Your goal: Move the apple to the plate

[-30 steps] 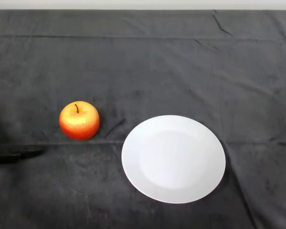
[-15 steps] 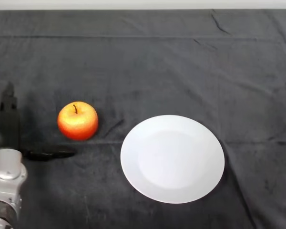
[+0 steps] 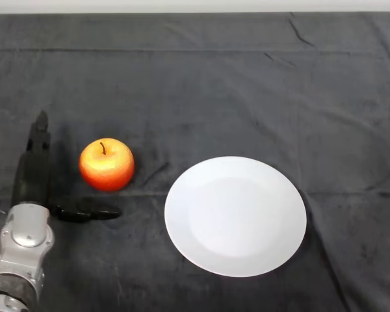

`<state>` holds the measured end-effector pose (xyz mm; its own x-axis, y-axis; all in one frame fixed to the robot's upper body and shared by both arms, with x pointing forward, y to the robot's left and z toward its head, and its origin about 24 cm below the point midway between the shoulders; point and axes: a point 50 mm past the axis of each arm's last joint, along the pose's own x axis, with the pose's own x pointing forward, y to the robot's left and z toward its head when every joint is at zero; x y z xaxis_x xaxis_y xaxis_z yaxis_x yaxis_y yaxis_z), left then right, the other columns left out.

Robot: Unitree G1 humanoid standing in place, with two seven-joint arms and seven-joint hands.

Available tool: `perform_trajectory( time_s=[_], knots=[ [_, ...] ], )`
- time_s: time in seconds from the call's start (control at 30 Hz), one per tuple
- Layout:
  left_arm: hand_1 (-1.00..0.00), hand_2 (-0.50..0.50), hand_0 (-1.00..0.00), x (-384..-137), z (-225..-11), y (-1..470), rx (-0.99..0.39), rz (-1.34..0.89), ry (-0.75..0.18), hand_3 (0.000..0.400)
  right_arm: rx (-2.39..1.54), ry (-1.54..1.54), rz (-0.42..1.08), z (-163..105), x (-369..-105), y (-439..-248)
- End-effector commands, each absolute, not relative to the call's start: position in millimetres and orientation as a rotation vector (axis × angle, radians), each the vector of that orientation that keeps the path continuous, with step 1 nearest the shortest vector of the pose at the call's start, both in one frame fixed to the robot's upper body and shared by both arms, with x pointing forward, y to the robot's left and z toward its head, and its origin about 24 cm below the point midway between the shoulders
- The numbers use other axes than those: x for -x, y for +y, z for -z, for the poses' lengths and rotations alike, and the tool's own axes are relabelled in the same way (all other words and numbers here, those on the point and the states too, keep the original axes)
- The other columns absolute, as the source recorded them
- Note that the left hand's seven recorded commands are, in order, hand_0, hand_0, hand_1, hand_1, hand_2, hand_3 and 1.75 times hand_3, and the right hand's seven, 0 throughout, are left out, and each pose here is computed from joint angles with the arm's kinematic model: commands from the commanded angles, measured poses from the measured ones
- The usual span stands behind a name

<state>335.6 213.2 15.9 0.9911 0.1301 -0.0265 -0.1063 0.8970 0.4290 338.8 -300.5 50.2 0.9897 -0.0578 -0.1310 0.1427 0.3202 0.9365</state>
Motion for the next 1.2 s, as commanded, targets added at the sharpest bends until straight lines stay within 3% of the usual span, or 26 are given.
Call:
perform_trajectory(
  time_s=[0.03,0.3,0.33,0.37,0.4,0.43,0.47,0.9,1.2],
  knots=[
    [0.00,0.00,0.00,-353.2,-40.4,196.3,-0.459,-0.070,-0.043,0.000,-1.237,0.007,0.099,-74.0,-348.3,-306.8],
    [0.00,0.00,0.00,-352.9,-38.3,184.6,-0.465,-0.019,-0.054,0.000,-1.237,0.007,0.099,-74.0,-348.3,-306.8],
    [0.00,-0.08,-0.17,-352.8,-38.3,184.4,-0.467,-0.014,-0.054,0.067,-1.237,0.007,0.099,-74.0,-348.3,-306.8],
    [0.00,-0.25,-0.51,-352.8,-38.4,184.4,-0.469,-0.011,-0.055,0.204,-1.237,0.007,0.099,-74.0,-348.3,-306.8],
    [-0.56,-0.22,-1.00,-352.9,-38.5,184.6,-0.472,-0.008,-0.055,0.400,-1.237,0.007,0.099,-74.0,-348.3,-306.8],
    [-0.56,-0.22,-1.00,-353.1,-38.8,184.9,-0.476,-0.007,-0.055,0.400,-1.237,0.007,0.099,-74.0,-348.3,-306.8],
    [-1.00,0.00,-1.00,-353.3,-39.1,185.2,-0.479,-0.006,-0.055,0.400,-1.237,0.007,0.099,-74.0,-348.3,-306.8],
    [-1.00,0.00,-1.00,-355.6,-41.7,184.0,-0.526,-0.032,-0.065,0.400,-1.237,0.007,0.099,-74.0,-348.3,-306.9],
    [-1.00,0.00,-1.00,-363.0,-60.3,184.5,-0.536,-0.052,-0.134,0.400,-1.237,0.007,0.099,-74.0,-348.3,-306.9]
  ],
)
